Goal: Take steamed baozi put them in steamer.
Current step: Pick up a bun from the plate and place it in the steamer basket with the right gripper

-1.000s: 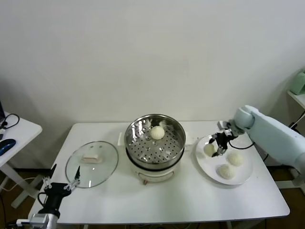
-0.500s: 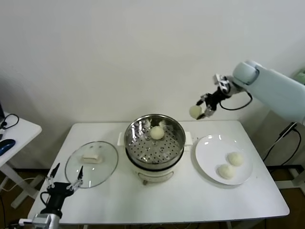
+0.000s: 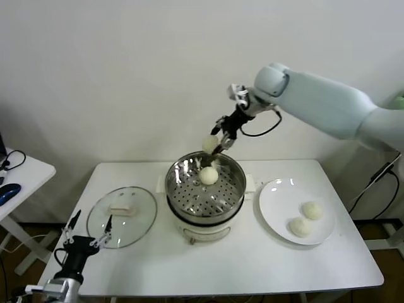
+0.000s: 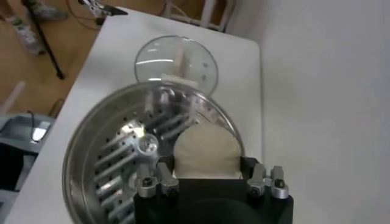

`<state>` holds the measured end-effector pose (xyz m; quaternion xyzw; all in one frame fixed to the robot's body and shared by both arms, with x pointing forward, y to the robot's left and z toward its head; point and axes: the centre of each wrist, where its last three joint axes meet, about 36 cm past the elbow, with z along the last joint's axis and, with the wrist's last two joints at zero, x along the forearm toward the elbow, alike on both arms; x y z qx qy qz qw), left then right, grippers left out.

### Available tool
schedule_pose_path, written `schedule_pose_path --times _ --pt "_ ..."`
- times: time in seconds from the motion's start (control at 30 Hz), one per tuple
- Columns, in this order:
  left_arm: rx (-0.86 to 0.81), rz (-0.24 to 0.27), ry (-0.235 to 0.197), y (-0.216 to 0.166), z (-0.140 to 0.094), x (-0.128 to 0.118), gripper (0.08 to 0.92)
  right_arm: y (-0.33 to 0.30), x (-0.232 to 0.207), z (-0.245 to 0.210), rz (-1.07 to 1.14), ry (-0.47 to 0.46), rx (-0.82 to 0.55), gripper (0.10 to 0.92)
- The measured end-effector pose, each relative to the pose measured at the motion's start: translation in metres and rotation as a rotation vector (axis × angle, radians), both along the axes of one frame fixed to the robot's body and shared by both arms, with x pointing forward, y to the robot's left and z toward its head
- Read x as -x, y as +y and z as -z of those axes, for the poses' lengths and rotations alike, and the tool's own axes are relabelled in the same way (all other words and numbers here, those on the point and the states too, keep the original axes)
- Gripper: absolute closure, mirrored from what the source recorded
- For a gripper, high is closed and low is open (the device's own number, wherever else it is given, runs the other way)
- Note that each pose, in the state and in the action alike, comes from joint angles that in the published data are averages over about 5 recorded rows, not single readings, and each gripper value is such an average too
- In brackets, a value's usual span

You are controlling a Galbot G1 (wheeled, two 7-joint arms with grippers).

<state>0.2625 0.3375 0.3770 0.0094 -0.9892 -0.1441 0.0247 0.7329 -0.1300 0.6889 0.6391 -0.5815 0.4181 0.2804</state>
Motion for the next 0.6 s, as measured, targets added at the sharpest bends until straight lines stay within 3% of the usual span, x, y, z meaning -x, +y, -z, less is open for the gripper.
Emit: schedule_pose_path --times 0.3,0.6 --pt "-0.007 -0.003 0.0 0.0 -0.002 0.0 0.177 0.053 0.006 0.048 -0.065 0.061 0.038 0.319" --pt "0.004 -0.007 -0.007 -0.004 -0.003 -0.002 0.177 0.063 0.008 0.082 -0.081 0.083 0.082 0.318"
